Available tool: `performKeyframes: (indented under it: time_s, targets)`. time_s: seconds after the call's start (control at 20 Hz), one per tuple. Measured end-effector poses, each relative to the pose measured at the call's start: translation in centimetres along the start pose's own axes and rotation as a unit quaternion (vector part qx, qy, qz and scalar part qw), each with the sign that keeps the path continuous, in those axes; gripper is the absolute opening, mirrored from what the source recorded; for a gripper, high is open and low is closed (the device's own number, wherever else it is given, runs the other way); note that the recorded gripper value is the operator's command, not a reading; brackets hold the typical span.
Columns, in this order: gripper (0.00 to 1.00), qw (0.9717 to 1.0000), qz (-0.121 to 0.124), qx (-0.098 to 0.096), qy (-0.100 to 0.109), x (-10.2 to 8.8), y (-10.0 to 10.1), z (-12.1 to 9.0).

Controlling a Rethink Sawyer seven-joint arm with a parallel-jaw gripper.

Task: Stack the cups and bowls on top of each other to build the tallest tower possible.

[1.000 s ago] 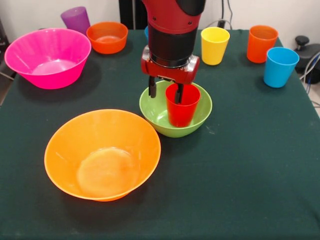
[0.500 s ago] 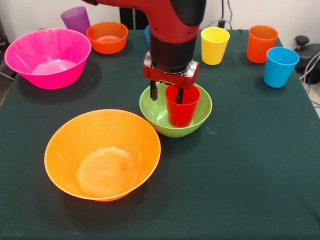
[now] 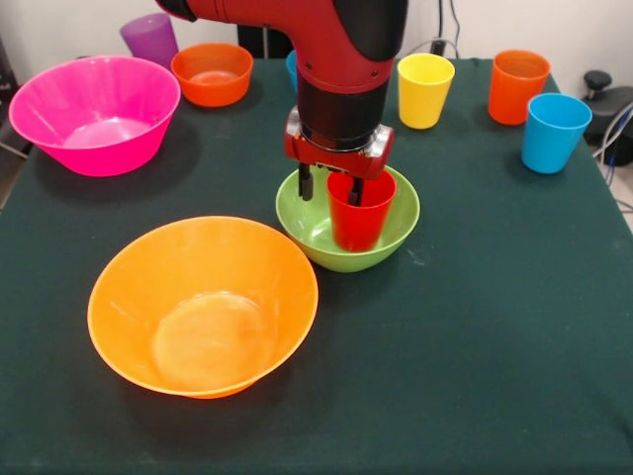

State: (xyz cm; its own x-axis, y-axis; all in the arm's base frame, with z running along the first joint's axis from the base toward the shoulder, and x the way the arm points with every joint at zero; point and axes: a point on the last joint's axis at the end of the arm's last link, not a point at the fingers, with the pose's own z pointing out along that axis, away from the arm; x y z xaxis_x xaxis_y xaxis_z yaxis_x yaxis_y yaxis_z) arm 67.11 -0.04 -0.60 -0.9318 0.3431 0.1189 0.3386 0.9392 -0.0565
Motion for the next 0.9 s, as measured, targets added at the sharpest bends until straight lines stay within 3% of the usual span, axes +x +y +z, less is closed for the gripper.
performKeyframes:
  time_s: [0.8,0.85,0.9]
  targets:
    - [1.00,1.0000,-0.001,0.000,0.001,0.08,0.10,0.09]
    - [0.00,1.0000,-0.001,0.000,0.001,0.07,0.09,0.09]
    - [0.00,1.0000,-0.001,0.000,0.001,0.08,0.10,0.09]
